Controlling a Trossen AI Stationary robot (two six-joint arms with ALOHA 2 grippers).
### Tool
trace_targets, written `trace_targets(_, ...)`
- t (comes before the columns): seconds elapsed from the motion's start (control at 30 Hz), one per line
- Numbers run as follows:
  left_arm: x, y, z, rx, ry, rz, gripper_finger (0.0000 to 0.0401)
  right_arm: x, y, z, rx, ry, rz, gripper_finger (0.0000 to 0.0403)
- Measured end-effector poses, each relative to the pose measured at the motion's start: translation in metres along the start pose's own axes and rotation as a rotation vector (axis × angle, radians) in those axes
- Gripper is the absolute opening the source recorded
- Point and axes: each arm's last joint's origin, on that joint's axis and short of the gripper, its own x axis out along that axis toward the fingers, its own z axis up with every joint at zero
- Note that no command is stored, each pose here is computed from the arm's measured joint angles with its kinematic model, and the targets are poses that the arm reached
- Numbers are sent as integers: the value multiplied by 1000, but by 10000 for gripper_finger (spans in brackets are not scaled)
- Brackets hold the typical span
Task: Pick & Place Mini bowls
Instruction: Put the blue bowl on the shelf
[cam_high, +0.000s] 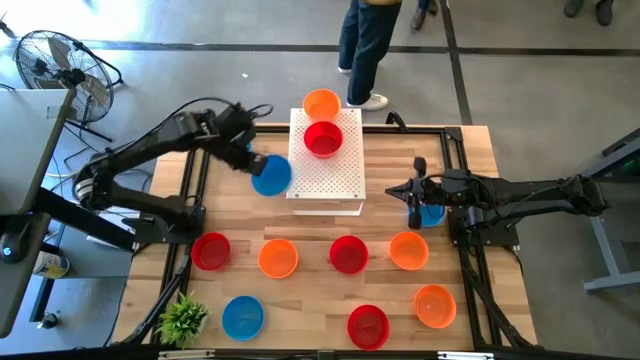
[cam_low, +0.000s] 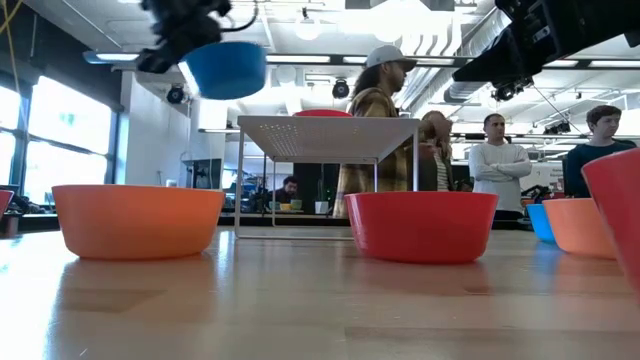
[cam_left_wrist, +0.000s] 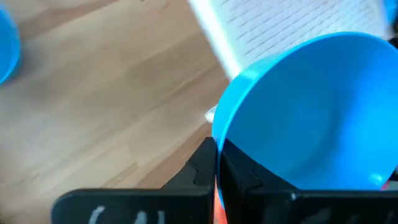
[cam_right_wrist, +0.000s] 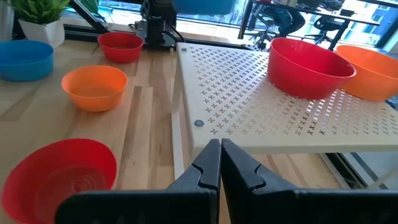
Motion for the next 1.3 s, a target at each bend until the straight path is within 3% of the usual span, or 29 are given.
trace_targets(0.37, 28, -38, 55, -50, 84, -98, 0, 0, 0, 0, -27, -1, 4, 0)
trace_targets(1.07, 85, -51, 67, -143, 155, -42, 1, 0, 0, 0, -72, -3, 18, 0)
trace_targets(1.3, 85, -51, 68, -136, 140, -47, 2, 0, 1, 0, -72, -3, 24, 0)
